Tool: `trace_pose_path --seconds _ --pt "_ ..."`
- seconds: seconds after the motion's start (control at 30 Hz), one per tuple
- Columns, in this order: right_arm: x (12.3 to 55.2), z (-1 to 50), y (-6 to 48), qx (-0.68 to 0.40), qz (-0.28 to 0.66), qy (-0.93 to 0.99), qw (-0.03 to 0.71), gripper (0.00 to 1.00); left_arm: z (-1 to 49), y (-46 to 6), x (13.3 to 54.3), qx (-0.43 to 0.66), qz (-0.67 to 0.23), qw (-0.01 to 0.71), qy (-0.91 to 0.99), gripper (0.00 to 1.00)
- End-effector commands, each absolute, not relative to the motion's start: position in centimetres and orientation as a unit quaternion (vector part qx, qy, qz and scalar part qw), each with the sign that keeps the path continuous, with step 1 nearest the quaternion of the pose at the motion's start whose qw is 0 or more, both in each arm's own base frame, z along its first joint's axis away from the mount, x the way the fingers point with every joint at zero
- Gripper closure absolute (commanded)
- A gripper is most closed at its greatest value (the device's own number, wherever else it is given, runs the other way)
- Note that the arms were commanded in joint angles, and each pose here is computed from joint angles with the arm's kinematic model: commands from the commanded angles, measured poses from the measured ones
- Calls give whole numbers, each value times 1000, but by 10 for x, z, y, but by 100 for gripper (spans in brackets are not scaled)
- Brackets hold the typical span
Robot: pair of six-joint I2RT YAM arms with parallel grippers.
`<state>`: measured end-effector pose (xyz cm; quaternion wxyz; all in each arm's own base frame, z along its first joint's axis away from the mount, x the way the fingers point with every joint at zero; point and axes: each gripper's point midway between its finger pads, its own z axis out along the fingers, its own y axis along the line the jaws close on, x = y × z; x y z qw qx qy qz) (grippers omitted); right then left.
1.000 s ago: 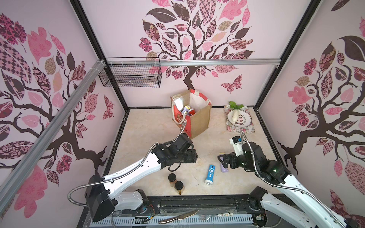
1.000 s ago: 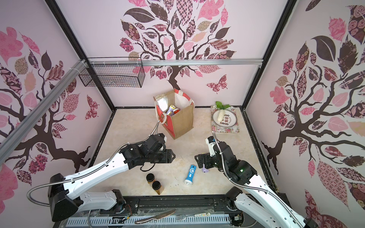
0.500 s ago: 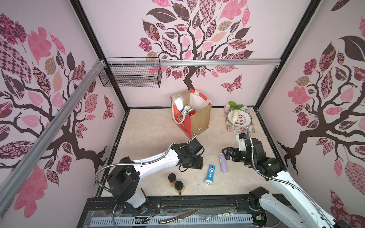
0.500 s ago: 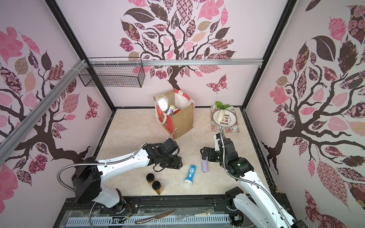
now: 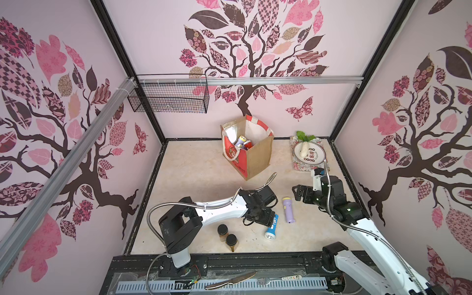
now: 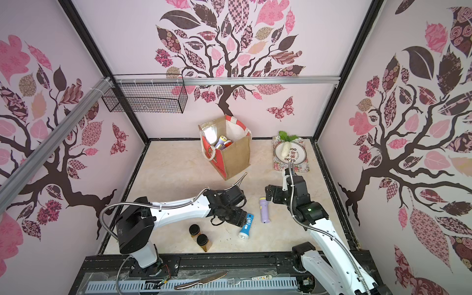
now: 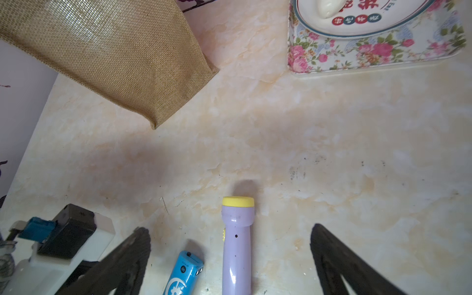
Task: Put the flashlights into the tote bags
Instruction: Pick up the flashlight from the center of the board.
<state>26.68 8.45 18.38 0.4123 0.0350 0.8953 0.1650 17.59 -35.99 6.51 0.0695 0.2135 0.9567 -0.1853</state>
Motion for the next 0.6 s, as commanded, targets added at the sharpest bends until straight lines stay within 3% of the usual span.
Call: trace_pose_path --seconds 0.0,0.2,0.57 --pt "266 200 79 21 148 887 436 0 77 -383 187 222 -206 94 948 25" --pt "264 200 77 17 142 887 439 0 71 -399 192 216 -214 93 948 26" --pt "261 204 83 5 144 883 446 0 41 -395 190 234 -132 81 960 30"
